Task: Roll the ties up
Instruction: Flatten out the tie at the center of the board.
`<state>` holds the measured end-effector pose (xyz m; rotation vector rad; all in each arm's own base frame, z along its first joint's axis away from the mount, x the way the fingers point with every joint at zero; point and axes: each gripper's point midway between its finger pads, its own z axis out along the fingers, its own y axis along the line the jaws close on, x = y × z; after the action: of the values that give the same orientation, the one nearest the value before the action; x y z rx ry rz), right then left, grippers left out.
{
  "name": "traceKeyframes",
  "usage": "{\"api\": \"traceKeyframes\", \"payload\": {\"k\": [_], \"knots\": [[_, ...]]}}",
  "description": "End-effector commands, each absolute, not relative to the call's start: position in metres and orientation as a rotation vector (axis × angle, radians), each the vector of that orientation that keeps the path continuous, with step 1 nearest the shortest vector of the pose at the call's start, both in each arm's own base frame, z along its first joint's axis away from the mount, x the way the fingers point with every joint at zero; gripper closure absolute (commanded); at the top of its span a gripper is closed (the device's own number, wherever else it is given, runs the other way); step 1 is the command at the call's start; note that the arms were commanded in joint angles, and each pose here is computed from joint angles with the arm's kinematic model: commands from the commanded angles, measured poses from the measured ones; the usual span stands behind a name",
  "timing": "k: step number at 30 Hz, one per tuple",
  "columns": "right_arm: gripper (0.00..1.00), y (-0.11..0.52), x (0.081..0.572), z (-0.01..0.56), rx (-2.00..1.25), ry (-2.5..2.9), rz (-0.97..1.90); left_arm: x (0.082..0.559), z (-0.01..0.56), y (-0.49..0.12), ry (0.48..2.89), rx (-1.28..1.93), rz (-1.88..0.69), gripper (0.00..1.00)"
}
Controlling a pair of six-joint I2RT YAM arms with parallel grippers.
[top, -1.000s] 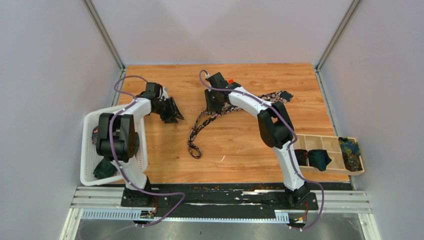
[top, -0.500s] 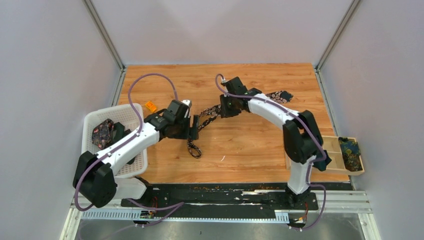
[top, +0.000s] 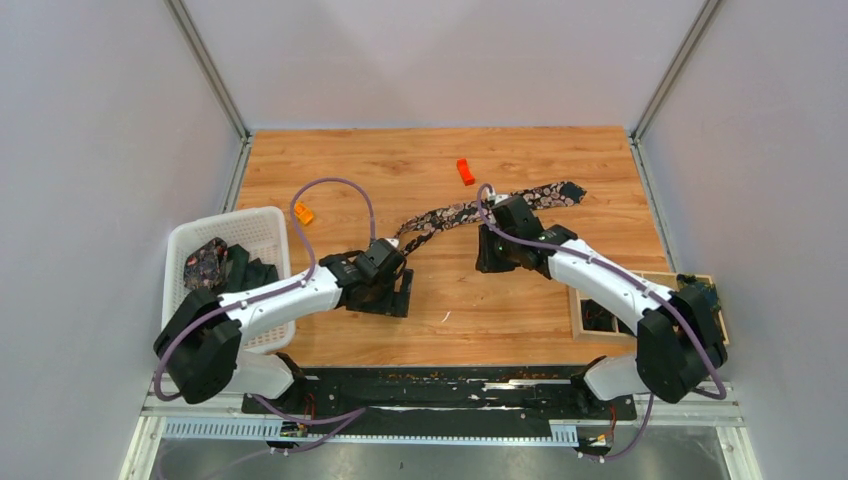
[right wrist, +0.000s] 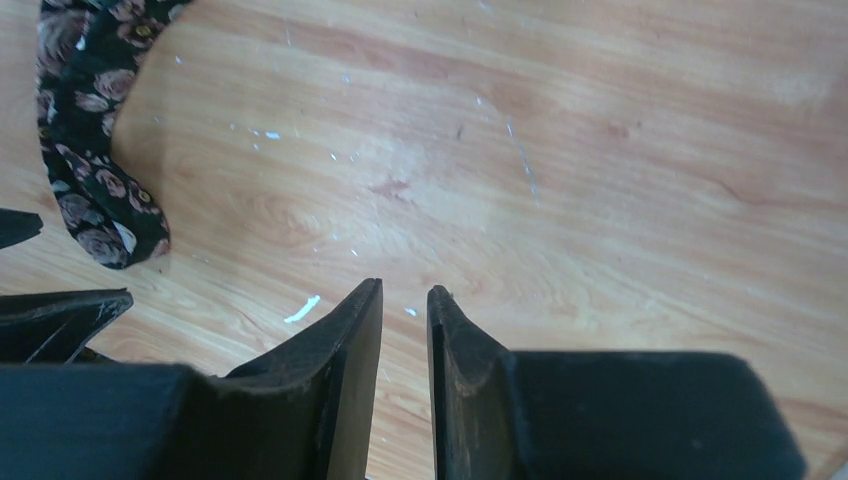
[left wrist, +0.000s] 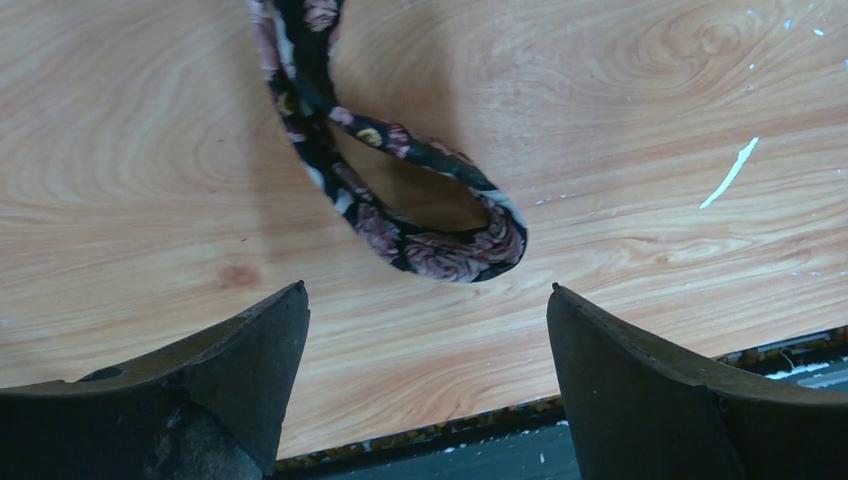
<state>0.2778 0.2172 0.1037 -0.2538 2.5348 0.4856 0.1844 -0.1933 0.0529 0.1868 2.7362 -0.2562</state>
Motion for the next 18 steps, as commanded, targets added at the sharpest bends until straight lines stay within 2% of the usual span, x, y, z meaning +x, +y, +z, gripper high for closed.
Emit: {"api": "traceKeyframes", "payload": {"k": [1,6,11,12,15,17,18], "knots": [[0.75,0.213,0.276,0.122,-0.199,2.453,0.507,0.195,0.051,-0.213,2.674,0.13,-0.27,0.06],[0.75,0.207,0.268,0.124,-0.201,2.45,0.505,0.201,0.038,-0.211,2.67,0.123,-0.181,0.13],[0.75,0.205,0.264,0.122,-0.201,2.451,0.512,0.204,0.025,-0.213,2.674,0.123,-0.13,0.27],[0.75,0.205,0.262,0.12,-0.201,2.456,0.513,0.205,0.024,-0.214,2.673,0.124,-0.119,0.34],[0.75,0.205,0.26,0.117,-0.201,2.459,0.521,0.206,0.029,-0.224,2.654,0.152,-0.156,0.65],[0.75,0.203,0.259,0.112,-0.201,2.468,0.507,0.205,0.039,-0.238,2.64,0.198,-0.223,0.82],[0.75,0.201,0.259,0.111,-0.207,2.47,0.496,0.203,0.044,-0.246,2.635,0.228,-0.252,0.86]]}}
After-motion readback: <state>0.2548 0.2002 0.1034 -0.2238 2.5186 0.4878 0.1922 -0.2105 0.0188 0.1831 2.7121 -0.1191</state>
